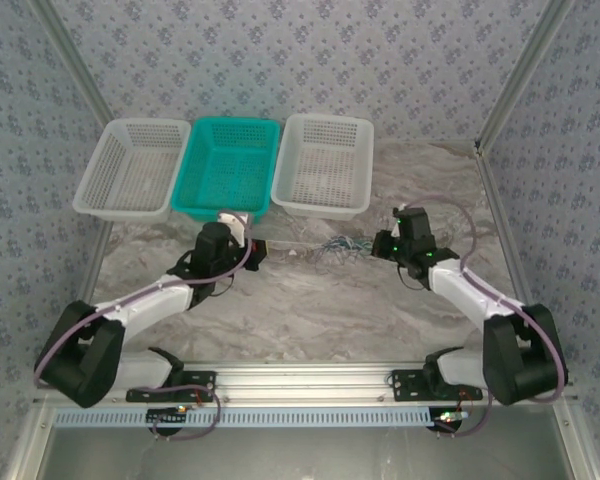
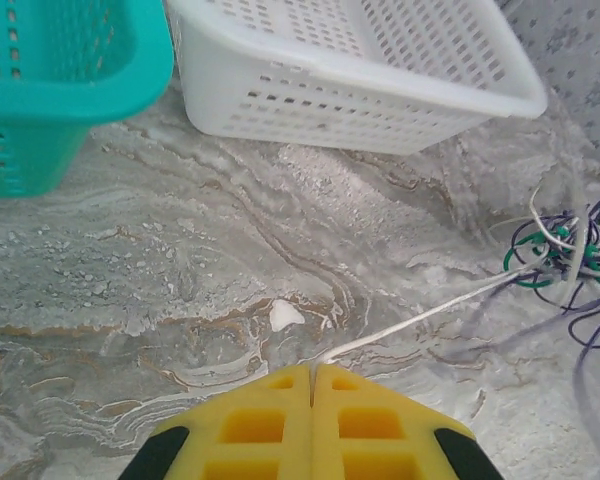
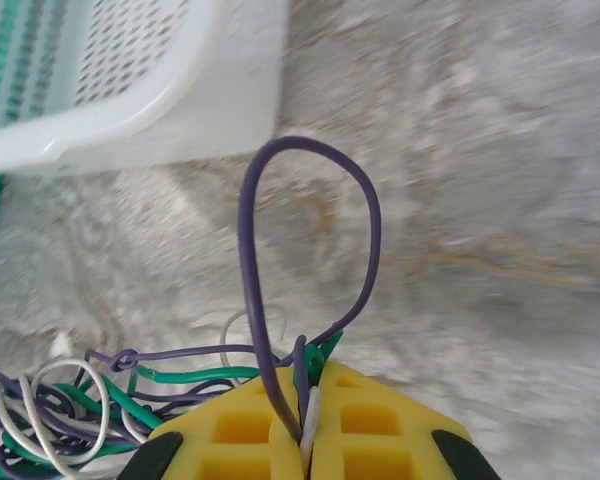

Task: Untangle the cables

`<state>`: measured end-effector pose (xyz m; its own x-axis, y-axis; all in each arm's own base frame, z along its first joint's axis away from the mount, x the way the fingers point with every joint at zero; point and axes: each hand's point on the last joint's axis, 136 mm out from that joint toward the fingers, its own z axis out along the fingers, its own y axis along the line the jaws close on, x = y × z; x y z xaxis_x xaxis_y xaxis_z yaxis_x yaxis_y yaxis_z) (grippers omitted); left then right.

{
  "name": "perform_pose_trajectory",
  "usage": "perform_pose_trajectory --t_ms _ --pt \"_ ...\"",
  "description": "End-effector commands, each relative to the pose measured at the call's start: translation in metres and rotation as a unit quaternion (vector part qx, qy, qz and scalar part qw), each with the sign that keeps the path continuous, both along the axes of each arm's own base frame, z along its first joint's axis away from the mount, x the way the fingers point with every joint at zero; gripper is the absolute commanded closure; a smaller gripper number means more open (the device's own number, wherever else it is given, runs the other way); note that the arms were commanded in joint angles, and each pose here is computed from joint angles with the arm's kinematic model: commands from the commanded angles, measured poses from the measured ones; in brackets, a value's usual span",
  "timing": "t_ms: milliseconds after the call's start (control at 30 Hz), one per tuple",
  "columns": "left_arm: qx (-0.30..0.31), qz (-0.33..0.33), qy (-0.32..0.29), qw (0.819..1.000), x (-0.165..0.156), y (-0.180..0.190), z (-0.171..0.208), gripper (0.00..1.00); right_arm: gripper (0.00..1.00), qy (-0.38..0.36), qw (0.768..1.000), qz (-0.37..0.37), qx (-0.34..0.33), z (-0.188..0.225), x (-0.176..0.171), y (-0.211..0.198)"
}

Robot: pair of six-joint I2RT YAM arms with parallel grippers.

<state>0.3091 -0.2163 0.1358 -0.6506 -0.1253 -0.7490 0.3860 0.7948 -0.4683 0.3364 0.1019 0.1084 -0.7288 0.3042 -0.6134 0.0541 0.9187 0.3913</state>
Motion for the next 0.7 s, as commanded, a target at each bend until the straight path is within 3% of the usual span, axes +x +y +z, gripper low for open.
perform_pose_trajectory --t_ms 0,200,500,667 --pt "0.019 0.061 0.004 0.998 -0.001 0.031 -0.001 1.0 1.0 0.033 0.99 -0.118 -0.075 -0.015 -0.021 -0.071" --pt "0.02 0.122 -0.012 0.992 -0.01 0.071 0.015 1.0 1.0 0.021 0.973 -0.223 -0.052 -0.008 -0.041 -0.122" --pt "0.028 0.177 -0.025 0.983 -0.014 0.107 0.033 1.0 1.0 0.041 0.961 -0.267 -0.052 -0.018 -0.057 -0.14" --pt "0.027 0.32 0.001 0.947 -0.016 0.181 0.053 1.0 1.0 0.047 0.94 -0.339 -0.003 -0.026 -0.073 -0.169"
